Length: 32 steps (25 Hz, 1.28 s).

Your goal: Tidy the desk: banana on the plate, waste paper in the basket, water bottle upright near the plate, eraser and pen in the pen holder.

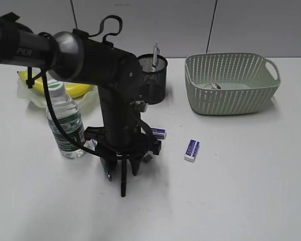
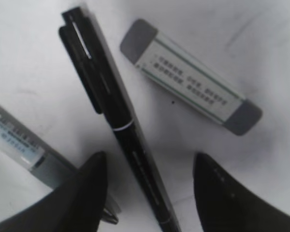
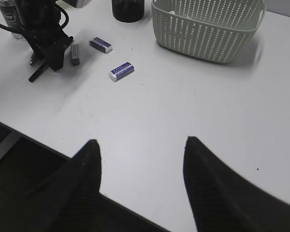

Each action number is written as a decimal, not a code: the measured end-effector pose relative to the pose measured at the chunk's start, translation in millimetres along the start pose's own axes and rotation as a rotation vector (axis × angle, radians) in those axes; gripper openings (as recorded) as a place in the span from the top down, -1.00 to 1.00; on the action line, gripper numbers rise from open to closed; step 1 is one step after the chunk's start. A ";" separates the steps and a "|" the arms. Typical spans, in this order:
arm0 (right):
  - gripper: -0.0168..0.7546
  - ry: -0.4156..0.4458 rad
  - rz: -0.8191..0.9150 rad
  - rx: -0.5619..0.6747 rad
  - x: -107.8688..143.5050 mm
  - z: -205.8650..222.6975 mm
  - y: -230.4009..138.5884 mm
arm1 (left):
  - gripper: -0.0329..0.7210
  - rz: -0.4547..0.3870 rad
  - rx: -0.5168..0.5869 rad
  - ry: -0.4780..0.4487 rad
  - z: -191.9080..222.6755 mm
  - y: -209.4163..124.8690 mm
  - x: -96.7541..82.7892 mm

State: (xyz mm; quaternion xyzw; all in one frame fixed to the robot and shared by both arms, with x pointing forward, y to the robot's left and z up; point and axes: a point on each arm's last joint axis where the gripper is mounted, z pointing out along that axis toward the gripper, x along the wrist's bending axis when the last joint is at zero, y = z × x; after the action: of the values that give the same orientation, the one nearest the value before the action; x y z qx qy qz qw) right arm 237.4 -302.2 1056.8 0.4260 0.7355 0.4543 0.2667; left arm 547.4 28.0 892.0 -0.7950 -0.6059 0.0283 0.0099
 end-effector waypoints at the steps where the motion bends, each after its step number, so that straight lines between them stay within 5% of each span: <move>1: -0.17 0.000 0.000 0.000 0.0 0.0 0.0 | -0.15 0.002 0.002 0.004 0.9 0.4 0.2; 7: -0.17 0.000 0.000 0.000 0.0 0.0 0.0 | 0.70 0.015 0.002 0.032 0.6 2.3 3.3; 13: -0.17 0.000 0.000 0.000 0.0 0.0 0.0 | 0.74 0.003 -0.028 -0.022 -19.1 5.3 -4.4; 18: -0.17 0.000 0.000 0.000 0.0 0.0 0.0 | 0.74 0.012 -0.129 -0.074 -80.8 2.0 -6.7; 25: -0.17 0.000 0.000 0.000 0.0 0.0 0.0 | 0.74 0.055 -0.644 -0.233 -170.5 10.5 -9.1; 32: -0.17 0.000 0.000 -0.001 0.0 0.0 0.1 | 0.74 0.119 -1.051 -0.290 -184.1 48.9 -5.3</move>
State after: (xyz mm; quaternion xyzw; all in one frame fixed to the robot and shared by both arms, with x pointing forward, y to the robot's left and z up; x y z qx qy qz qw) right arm 237.4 -302.1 1056.9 0.4258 0.7353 0.4546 0.2669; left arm 603.5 13.4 1073.5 -0.7137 -0.4878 -0.1683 -0.4737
